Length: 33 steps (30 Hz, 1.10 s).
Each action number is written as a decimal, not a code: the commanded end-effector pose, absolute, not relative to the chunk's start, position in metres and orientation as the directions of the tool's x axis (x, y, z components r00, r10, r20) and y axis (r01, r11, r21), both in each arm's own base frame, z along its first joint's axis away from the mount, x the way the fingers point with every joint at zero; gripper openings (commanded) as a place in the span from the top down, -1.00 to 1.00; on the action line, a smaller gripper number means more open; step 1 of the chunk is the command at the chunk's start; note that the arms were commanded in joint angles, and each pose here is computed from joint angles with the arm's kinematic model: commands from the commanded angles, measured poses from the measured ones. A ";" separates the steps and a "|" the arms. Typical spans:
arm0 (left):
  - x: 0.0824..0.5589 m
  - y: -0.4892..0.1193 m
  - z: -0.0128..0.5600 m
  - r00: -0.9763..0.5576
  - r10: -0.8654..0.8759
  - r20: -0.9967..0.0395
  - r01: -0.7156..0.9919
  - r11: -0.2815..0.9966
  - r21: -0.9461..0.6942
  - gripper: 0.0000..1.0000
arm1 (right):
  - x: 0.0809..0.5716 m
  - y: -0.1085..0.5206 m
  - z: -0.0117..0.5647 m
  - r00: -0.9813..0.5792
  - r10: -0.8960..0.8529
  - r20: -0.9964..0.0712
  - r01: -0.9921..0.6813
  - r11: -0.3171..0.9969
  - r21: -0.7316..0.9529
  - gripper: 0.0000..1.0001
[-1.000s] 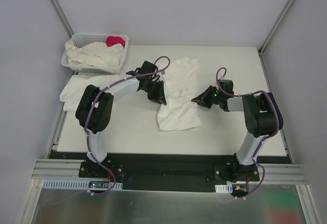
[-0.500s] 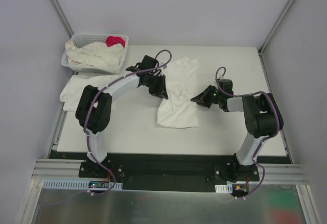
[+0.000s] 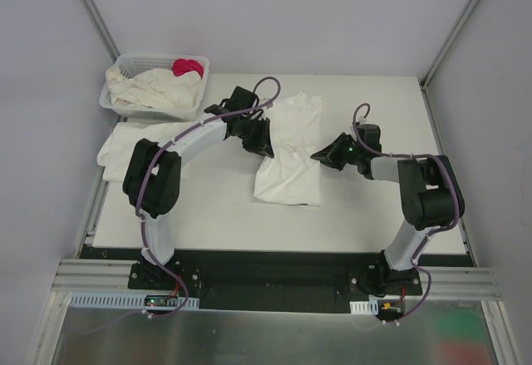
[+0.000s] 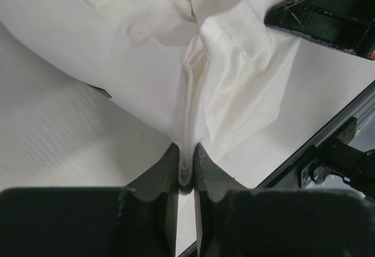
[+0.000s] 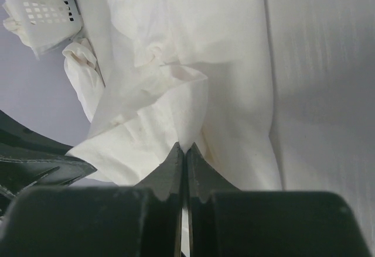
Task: Fold and stack the t-shirts
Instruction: Grab one side of the 2/3 rectangular tshirt with both arms
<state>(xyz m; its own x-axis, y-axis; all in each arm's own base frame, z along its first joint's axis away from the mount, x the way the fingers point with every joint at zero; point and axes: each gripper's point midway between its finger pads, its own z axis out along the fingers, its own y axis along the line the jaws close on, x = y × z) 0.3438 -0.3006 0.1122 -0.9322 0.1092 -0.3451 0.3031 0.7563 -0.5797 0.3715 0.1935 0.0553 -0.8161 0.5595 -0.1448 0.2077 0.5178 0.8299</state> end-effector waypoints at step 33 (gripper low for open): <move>0.367 -0.288 0.127 -0.902 0.128 -0.412 0.367 0.731 -0.575 0.70 | 0.412 0.181 0.118 -0.755 0.591 -0.282 0.088 0.519 0.851 0.93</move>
<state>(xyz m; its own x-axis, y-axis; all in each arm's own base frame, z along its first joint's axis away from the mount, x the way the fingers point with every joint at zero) 0.3510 -0.2885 0.1110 -0.9158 0.1385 -0.3771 0.3444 0.7537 -0.5597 0.4030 0.1855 0.0880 -0.7857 0.5821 -0.2096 0.1620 0.5206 0.8383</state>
